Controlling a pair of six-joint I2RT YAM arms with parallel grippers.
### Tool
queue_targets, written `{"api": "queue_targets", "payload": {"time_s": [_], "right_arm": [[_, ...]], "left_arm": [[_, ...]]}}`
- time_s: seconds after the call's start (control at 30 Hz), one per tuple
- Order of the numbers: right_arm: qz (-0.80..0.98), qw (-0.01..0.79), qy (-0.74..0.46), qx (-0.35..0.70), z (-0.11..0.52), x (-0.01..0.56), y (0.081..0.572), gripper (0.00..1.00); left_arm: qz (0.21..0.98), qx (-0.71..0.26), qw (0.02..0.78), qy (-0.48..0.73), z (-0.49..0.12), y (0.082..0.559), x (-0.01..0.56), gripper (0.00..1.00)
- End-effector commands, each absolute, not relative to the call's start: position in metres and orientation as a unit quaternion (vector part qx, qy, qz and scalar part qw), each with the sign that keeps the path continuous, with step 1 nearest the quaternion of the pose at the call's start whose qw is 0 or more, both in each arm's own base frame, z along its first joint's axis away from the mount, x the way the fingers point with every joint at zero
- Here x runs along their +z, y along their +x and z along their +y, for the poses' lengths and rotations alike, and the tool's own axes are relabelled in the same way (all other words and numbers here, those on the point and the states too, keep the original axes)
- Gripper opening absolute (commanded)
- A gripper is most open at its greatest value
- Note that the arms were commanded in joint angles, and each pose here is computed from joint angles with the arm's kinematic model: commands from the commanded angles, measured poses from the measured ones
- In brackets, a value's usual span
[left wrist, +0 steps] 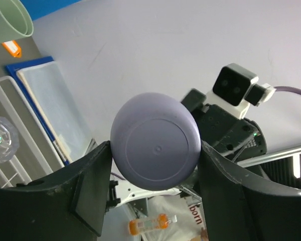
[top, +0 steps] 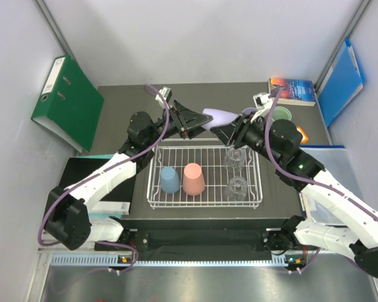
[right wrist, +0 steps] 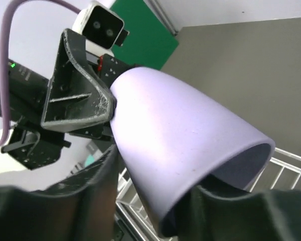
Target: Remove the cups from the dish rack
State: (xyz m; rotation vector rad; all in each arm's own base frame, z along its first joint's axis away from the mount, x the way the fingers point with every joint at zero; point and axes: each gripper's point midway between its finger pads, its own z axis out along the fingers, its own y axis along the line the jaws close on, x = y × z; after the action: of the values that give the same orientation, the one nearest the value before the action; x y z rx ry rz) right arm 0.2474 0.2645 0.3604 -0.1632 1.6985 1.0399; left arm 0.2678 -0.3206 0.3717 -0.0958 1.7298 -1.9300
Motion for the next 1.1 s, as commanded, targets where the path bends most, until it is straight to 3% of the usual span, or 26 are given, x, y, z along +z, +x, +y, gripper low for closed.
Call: {"api": "queue_targets", "payload": {"time_s": [0.0, 0.07, 0.1, 0.13, 0.17, 0.33, 0.47, 0.5, 0.57, 0.6, 0.63, 0.67, 0.7, 0.9, 1.07], "right_arm": [[0.682, 0.561, -0.078, 0.463, 0.273, 0.393, 0.246, 0.23], [0.686, 0.562, -0.075, 0.456, 0.269, 0.39, 0.246, 0.11], [0.688, 0.567, -0.067, 0.448, 0.265, 0.39, 0.248, 0.01], [0.687, 0.572, -0.063, 0.445, 0.261, 0.392, 0.246, 0.0], [0.695, 0.575, -0.051, 0.429, 0.254, 0.39, 0.25, 0.0], [0.723, 0.594, -0.02, 0.352, 0.222, 0.389, 0.258, 0.0], [0.762, 0.61, 0.044, 0.214, 0.18, 0.396, 0.293, 0.0], [0.803, 0.573, 0.04, 0.162, 0.177, 0.365, 0.306, 0.0], [0.818, 0.557, 0.075, 0.128, 0.155, 0.376, 0.332, 0.0], [0.859, 0.499, 0.075, 0.081, 0.154, 0.337, 0.349, 0.0], [0.873, 0.477, 0.092, 0.049, 0.144, 0.327, 0.358, 0.0], [0.861, 0.493, 0.12, 0.039, 0.132, 0.356, 0.372, 0.0], [0.882, 0.457, 0.117, 0.005, 0.137, 0.328, 0.395, 0.0], [0.916, 0.365, 0.16, 0.053, 0.138, 0.283, 0.43, 0.0], [0.925, 0.338, 0.167, 0.043, 0.139, 0.259, 0.442, 0.0]], "left_arm": [[0.614, -0.737, 0.284, 0.01, -0.321, 0.251, 0.394, 0.0], [0.629, -0.72, 0.294, 0.011, -0.322, 0.255, 0.386, 0.19], [0.634, -0.711, 0.302, 0.009, -0.32, 0.258, 0.385, 0.36], [0.638, -0.699, 0.321, -0.002, -0.317, 0.267, 0.388, 0.84], [0.674, -0.664, 0.323, -0.016, -0.314, 0.275, 0.37, 0.97], [0.75, -0.511, 0.401, -0.124, -0.267, 0.332, 0.338, 0.99], [0.784, -0.421, 0.418, -0.182, -0.236, 0.353, 0.31, 0.99], [0.791, -0.408, 0.415, -0.189, -0.233, 0.353, 0.305, 0.99], [0.801, -0.384, 0.413, -0.203, -0.227, 0.357, 0.295, 0.99], [0.809, -0.372, 0.404, -0.209, -0.225, 0.356, 0.289, 0.99], [0.814, -0.364, 0.4, -0.214, -0.223, 0.356, 0.285, 0.99], [0.815, -0.339, 0.404, -0.239, -0.213, 0.361, 0.279, 0.99], [0.824, -0.323, 0.394, -0.246, -0.209, 0.358, 0.272, 0.99], [0.837, -0.298, 0.385, -0.248, -0.203, 0.354, 0.259, 0.99], [0.849, -0.287, 0.377, -0.233, -0.204, 0.353, 0.251, 0.99]]}}
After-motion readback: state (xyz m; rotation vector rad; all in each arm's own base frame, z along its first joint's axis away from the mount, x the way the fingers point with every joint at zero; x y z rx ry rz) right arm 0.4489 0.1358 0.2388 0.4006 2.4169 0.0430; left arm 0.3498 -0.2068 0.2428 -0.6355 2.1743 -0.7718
